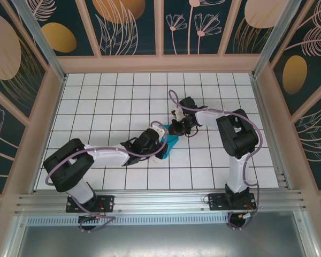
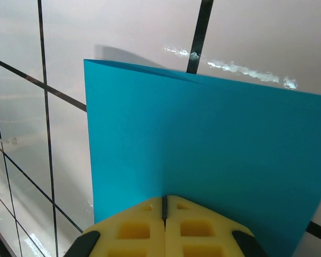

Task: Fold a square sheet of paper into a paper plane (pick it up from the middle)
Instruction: Third fold the triangle at the center of the table.

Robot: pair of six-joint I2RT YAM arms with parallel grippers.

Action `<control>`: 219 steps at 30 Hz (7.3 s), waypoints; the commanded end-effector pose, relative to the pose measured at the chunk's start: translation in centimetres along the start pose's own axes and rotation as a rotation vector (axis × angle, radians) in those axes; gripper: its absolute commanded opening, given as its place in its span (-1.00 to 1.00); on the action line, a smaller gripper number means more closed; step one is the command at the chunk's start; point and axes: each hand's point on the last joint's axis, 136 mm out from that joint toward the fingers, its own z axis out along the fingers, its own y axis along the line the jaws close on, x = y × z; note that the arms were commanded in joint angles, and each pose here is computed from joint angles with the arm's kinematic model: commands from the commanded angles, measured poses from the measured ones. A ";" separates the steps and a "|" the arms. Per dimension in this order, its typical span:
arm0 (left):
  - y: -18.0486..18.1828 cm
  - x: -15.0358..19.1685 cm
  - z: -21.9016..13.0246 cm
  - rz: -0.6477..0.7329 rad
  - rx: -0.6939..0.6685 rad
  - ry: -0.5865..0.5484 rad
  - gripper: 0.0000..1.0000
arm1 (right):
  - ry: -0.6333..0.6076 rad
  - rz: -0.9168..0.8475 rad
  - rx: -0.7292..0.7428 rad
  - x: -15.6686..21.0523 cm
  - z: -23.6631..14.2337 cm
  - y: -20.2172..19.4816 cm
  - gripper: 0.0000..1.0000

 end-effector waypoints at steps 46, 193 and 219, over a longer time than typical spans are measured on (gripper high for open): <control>3.1 0.6 1.2 -0.082 -0.023 0.019 -0.96 | 0.038 -0.013 0.005 0.5 0.9 0.6 -0.88; 4.7 3.4 3.6 0.054 -0.067 0.132 -0.78 | -0.133 0.227 -0.060 5.2 -0.7 -1.0 -0.93; 5.7 4.2 3.3 0.024 -0.116 0.143 -1.00 | -0.171 0.233 -0.087 3.4 -0.9 -1.6 -0.88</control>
